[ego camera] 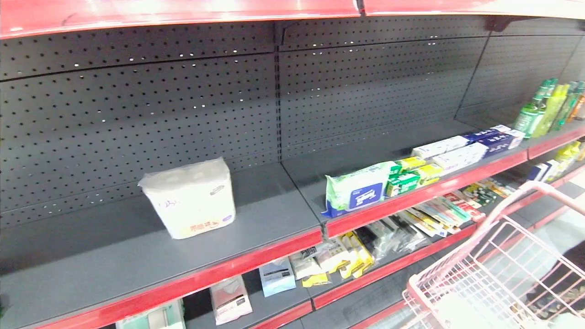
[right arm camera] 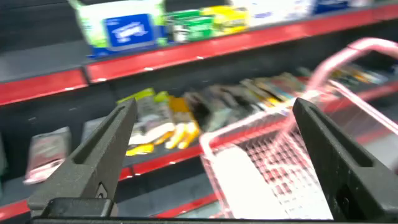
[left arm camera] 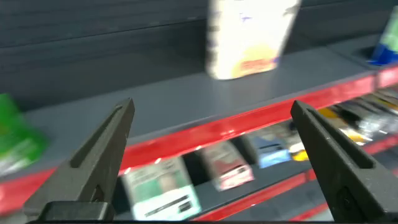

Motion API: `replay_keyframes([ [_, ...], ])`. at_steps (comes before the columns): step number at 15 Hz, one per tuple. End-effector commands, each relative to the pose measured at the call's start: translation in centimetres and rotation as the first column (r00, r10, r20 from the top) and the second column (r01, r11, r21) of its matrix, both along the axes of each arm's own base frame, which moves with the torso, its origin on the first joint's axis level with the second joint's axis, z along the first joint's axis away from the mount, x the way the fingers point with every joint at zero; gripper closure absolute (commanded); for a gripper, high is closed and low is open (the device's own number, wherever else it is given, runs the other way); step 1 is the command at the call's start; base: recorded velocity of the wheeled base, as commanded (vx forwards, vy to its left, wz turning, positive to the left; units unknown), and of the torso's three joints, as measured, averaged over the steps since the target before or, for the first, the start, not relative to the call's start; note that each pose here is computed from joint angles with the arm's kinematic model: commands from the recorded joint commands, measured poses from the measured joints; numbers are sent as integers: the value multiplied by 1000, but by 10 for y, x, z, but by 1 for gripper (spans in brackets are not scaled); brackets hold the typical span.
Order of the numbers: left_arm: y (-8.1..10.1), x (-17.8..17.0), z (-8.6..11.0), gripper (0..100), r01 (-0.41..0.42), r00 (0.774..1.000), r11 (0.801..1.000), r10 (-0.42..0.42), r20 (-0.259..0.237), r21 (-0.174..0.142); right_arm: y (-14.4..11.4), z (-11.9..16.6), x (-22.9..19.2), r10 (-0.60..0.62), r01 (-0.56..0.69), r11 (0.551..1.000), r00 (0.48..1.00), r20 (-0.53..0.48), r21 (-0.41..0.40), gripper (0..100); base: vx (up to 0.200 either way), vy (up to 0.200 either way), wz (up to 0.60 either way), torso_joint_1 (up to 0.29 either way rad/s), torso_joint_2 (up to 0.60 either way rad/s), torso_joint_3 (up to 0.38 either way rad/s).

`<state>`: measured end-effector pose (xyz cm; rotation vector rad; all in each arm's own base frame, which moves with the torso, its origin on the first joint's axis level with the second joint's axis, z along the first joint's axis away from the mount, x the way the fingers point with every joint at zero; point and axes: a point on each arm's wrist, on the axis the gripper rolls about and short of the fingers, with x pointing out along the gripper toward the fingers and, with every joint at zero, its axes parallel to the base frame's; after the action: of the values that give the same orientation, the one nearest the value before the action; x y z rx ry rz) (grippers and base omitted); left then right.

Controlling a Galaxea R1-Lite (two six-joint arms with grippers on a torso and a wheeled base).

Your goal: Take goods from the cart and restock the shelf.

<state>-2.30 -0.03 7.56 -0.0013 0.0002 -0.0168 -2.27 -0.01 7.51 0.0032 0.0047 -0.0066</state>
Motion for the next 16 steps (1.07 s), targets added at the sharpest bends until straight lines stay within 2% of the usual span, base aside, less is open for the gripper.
replay_keyframes([
  [1, 0, 0, 0, 0, 0, 1000, 1000, 0, -1, 0, 0, 0, 0, 0, 0, 1000, 1000, 0, 0, 0, 0, 0, -600, -2, 7, 7],
  [10, 0, 0, 0, 0, 0, 1000, 1000, 0, -1, 0, 0, 0, 0, 2, -2, 1000, 1000, 0, 1, 0, 0, 0, -600, 1, 1, 2],
  [16, 0, 0, 0, 0, 0, 1000, 1000, 0, -1, 0, 0, 1, 2, 23, -24, 1000, 999, -29, -6, 0, 0, 0, 0, 0, 0, 0],
])
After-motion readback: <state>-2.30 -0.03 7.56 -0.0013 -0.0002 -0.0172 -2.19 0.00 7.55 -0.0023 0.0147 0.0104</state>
